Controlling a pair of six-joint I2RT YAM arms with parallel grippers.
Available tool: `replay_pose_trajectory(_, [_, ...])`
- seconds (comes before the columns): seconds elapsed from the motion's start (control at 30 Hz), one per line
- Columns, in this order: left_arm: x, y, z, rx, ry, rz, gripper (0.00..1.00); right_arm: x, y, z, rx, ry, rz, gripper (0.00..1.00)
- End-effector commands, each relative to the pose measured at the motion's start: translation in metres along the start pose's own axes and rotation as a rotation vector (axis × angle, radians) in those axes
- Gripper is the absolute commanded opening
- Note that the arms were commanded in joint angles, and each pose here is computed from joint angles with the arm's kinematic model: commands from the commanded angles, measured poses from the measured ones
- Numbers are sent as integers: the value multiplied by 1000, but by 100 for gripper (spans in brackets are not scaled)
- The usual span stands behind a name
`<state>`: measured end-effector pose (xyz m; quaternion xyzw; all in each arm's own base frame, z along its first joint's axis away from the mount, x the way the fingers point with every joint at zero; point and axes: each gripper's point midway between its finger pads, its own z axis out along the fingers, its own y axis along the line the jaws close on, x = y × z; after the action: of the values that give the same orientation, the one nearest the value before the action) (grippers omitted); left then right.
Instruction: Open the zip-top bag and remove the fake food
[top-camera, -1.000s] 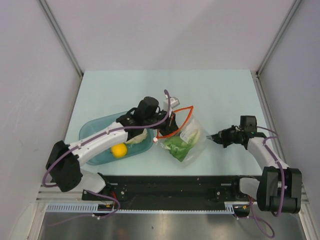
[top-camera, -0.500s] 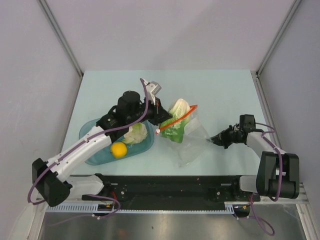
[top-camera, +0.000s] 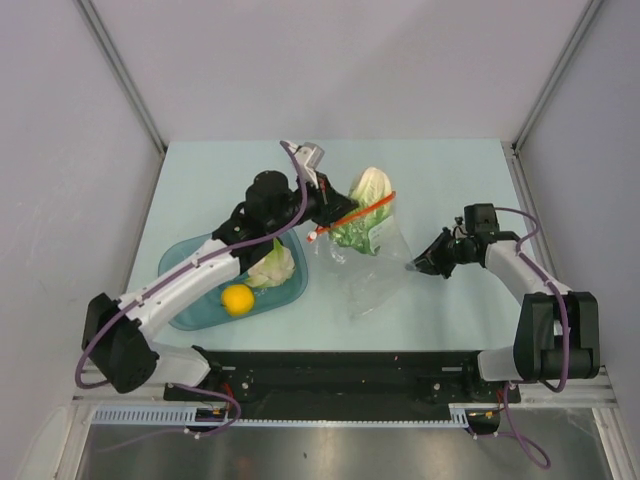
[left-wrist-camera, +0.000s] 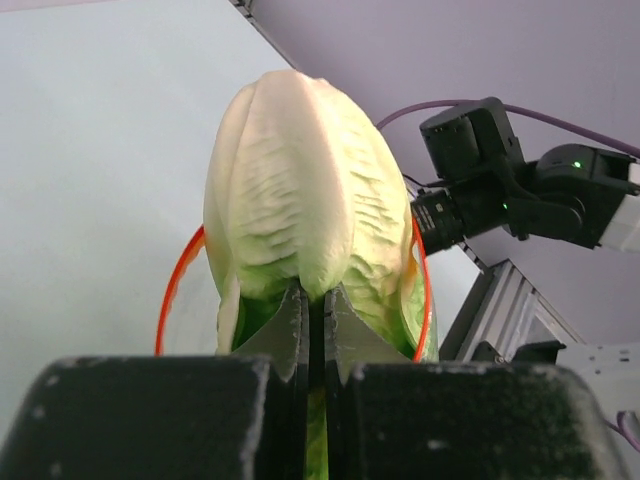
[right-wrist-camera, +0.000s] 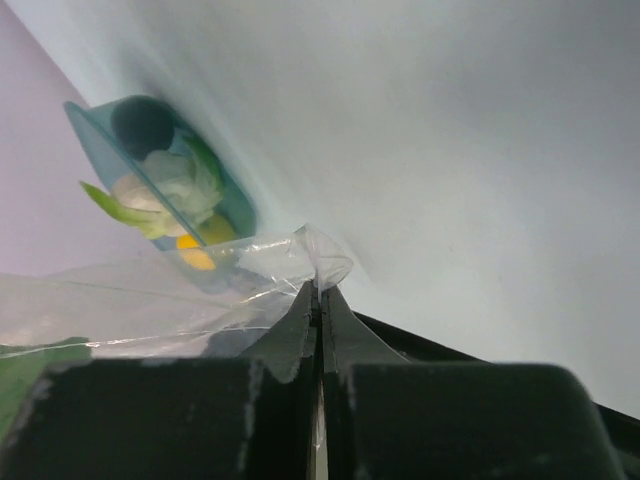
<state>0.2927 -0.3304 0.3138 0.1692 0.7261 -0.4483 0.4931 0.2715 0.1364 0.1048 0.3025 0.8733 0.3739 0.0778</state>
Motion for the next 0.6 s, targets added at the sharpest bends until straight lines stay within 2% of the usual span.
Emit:
replay_pose_trajectory(0.0, [-63, -26, 8, 68, -139, 100, 0, -7, -18, -4, 114, -12, -85, 0])
replay_pose_trajectory(0.2, [-107, -25, -22, -28, -305, 195, 0, -15, -38, -10, 188, -34, -116, 0])
replay_pose_trajectory(0.3, [-125, -22, -35, -63, -394, 175, 0, -15, -40, -10, 194, -36, -130, 0])
replay_pose_trajectory(0.43, [-136, -20, -38, -95, -402, 151, 0, -22, -45, -10, 227, -54, -127, 0])
replay_pose_trajectory(0.5, [-137, -4, -44, -207, -371, 131, 0, -28, -51, -13, 248, -61, -89, 0])
replay_pose_trajectory(0.57, [-124, 11, -53, -306, -284, 162, 0, -34, -54, -15, 252, -79, -64, 0])
